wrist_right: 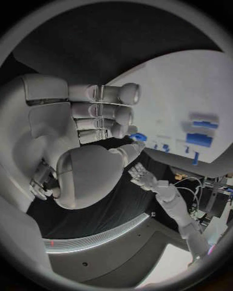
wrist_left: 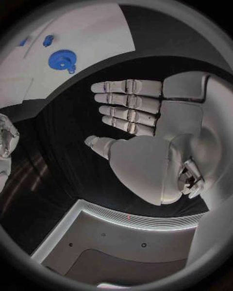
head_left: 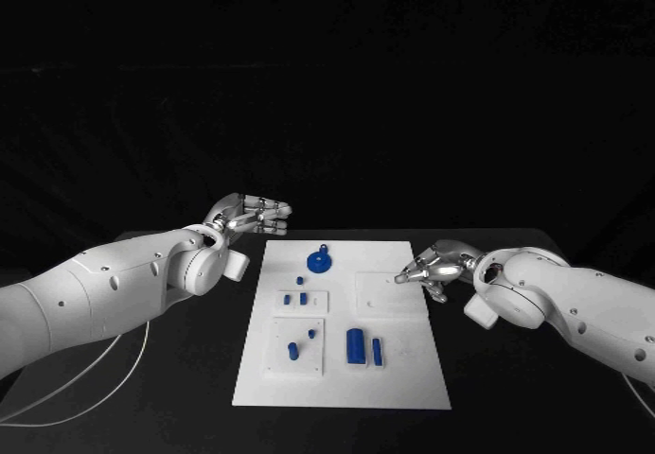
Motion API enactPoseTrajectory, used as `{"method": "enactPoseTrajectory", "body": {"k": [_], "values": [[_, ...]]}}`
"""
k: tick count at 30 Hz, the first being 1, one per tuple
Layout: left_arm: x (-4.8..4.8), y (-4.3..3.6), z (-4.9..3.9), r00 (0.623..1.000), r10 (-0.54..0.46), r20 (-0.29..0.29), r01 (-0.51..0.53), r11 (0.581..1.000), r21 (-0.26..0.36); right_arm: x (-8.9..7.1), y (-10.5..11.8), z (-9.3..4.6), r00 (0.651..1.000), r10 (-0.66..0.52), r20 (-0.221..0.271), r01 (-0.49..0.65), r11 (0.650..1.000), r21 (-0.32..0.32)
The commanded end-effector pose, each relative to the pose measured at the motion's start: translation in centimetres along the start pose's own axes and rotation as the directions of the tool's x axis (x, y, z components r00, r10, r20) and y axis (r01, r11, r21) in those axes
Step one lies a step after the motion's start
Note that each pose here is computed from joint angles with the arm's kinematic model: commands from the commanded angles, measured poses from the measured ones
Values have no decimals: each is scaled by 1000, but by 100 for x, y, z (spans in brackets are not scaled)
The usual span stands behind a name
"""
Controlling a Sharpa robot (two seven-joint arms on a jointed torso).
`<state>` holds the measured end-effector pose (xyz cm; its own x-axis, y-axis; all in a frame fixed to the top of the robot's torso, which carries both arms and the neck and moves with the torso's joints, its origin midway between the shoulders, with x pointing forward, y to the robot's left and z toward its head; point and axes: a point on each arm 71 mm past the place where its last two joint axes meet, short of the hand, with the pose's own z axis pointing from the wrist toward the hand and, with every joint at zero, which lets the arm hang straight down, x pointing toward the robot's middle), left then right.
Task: Assemble the parts on the task board
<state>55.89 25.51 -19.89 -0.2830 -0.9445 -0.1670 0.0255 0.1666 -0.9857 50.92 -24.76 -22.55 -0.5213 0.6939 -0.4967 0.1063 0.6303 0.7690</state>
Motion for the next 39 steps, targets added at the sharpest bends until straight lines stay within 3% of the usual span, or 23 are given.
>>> {"method": "enactPoseTrajectory", "body": {"k": [1, 3, 6, 17, 18, 23, 26, 31, 39], "values": [[-43, -26, 42, 999, -23, 48, 22, 999, 27, -288, 89, 72, 965, 208, 159, -168, 958, -232], [-63, -34, 67, 998, -28, 60, 27, 999, 30, -415, 85, 132, 943, 259, 210, -198, 942, -273], [-94, -47, 109, 995, -51, 87, 49, 998, 31, -527, 70, 213, 911, 328, 250, -244, 917, -315], [-145, -50, 215, 983, -84, 165, 80, 996, 31, -572, 28, 396, 856, 461, 234, -352, 851, -390], [-122, -33, 208, 991, -50, 127, 49, 999, 14, -545, 0, 405, 885, 390, 252, -308, 899, -311], [-72, -9, 178, 989, -58, 133, 56, 998, 15, -504, 31, 392, 879, 404, 255, -315, 891, -327], [0, 24, 130, 988, -68, 141, 67, 998, 17, -442, 75, 371, 868, 424, 258, -327, 879, -348], [216, 101, -27, 981, -98, 167, 96, 995, 21, -236, 182, 288, 833, 485, 267, -364, 843, -397], [644, 160, -425, 963, -151, 225, 149, 989, 25, 261, 298, 30, 750, 593, 295, -448, 782, -433]]}}
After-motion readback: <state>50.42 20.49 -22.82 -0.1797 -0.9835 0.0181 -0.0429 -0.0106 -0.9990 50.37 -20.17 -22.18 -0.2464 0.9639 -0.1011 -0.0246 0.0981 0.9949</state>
